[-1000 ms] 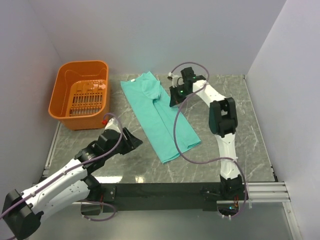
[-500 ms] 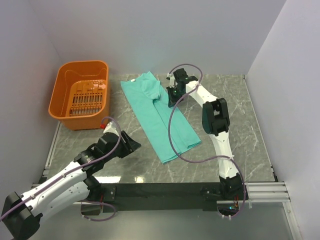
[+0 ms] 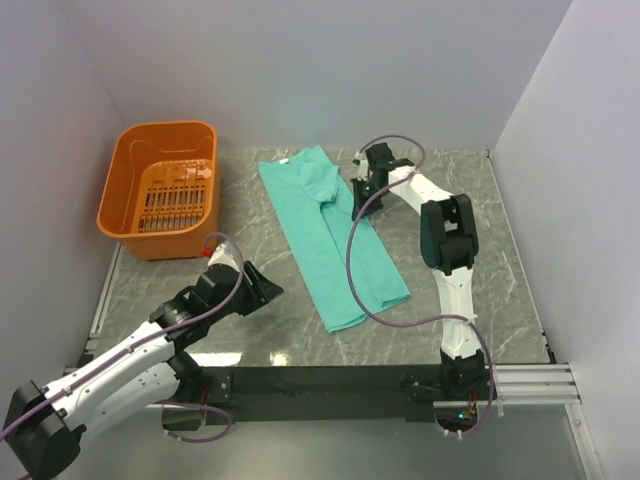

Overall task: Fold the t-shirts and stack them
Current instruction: Fold the tshirt

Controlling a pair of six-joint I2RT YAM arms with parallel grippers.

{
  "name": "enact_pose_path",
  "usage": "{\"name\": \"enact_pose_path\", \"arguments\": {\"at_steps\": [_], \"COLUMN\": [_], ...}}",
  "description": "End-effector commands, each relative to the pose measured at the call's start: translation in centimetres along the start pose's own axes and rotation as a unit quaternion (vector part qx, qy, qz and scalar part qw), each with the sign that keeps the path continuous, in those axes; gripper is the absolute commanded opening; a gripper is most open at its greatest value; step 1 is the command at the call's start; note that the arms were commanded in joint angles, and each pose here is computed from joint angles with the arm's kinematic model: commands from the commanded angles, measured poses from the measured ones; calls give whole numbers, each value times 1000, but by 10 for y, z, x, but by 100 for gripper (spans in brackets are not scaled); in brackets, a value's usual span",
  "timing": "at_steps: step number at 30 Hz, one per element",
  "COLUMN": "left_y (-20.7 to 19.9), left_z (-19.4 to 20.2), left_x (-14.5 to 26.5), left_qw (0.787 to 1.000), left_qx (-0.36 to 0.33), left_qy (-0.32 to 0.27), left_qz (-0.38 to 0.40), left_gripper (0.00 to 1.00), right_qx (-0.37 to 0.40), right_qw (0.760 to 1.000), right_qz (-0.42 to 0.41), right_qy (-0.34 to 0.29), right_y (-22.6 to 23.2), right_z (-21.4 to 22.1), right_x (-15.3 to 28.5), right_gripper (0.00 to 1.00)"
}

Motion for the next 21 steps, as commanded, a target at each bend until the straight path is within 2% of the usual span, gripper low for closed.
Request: {"name": "enact_pose_path", "arguments": {"at_steps": [1, 5, 10, 14, 19, 21], "left_y": [-23, -36, -43, -54, -76, -82], "left_z": [-5, -5, -1, 2, 6, 11], "left_x": [0, -5, -15, -20, -25, -26], "left_qw": [999, 998, 995, 990, 974, 959], "left_qx": [-19, -41, -76, -104, -192, -250], "left_qy": [1, 14, 35, 48, 64, 75], "left_qz": [37, 49, 60, 77, 105, 113], "left_gripper": [56, 56, 57, 58, 61, 61], "right_qx": [-31, -53, -105, -110, -44, -4], "right_qw": [998, 997, 994, 994, 995, 993], "right_qz": [35, 44, 24, 13, -42, -57], "right_qy": [42, 21, 36, 0, -73, -101], "right_y": [-21, -25, -31, -29, -10, -4], "right_z": [35, 49, 89, 87, 54, 45], "right_x": [11, 37, 46, 67, 108, 127], "right_gripper": [1, 1, 0, 1, 8, 15]}}
Point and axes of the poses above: each gripper's point midway between its finger pads, its own x axis back along the fingers, its own y axis along the line the jaws close on, z = x × y, the point moved 6 cm from there along x, back along the fingers, and after that the axes turned 9 degrees about x, right-handed, at the moved point
